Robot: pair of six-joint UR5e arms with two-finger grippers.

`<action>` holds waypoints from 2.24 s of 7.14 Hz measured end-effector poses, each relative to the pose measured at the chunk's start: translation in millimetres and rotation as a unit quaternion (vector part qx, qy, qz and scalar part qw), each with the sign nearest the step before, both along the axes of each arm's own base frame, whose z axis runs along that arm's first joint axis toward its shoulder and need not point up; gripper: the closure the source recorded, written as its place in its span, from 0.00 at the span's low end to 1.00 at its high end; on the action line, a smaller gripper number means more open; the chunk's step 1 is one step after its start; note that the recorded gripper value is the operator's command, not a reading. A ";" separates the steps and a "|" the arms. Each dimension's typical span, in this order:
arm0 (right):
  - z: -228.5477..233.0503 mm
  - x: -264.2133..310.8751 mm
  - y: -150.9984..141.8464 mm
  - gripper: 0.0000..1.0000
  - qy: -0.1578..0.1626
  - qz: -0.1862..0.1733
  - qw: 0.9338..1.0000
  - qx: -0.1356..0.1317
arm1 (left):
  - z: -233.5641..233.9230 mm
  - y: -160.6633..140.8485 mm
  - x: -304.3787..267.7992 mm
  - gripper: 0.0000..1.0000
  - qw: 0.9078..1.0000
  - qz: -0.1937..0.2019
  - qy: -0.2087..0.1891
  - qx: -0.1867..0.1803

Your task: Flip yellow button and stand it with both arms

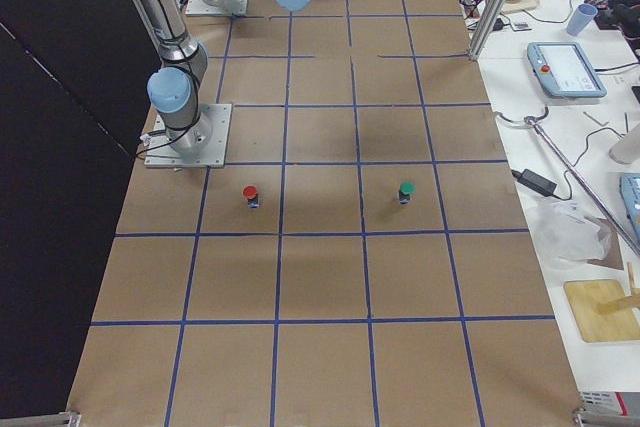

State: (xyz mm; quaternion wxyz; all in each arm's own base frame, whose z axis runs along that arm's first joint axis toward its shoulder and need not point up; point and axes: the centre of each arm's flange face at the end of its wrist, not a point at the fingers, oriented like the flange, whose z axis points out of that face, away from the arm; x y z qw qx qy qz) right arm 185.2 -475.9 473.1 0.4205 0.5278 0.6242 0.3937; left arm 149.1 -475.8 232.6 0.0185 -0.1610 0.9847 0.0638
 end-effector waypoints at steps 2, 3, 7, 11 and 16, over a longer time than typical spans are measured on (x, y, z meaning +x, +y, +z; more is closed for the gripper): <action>-11.4 1.7 2.6 0.00 -0.005 -0.005 1.000 0.020 | 0.0 0.0 -0.2 0.65 1.000 -0.004 0.002 0.000; -13.7 2.8 3.9 0.00 -0.018 -0.011 0.999 0.025 | -1.1 0.8 -0.7 0.76 1.000 -0.007 0.003 0.001; -9.7 4.7 7.2 0.00 -0.048 -0.024 0.998 0.030 | 6.0 0.0 -12.2 0.86 0.999 -0.027 0.019 -0.004; -15.3 4.7 8.1 0.00 -0.049 -0.025 0.998 0.035 | 41.6 -2.0 -79.2 0.89 0.990 0.102 0.102 -0.007; -18.2 3.5 6.4 0.00 -0.053 -0.027 0.998 0.032 | 84.0 6.4 -238.2 0.89 0.909 0.322 0.258 0.066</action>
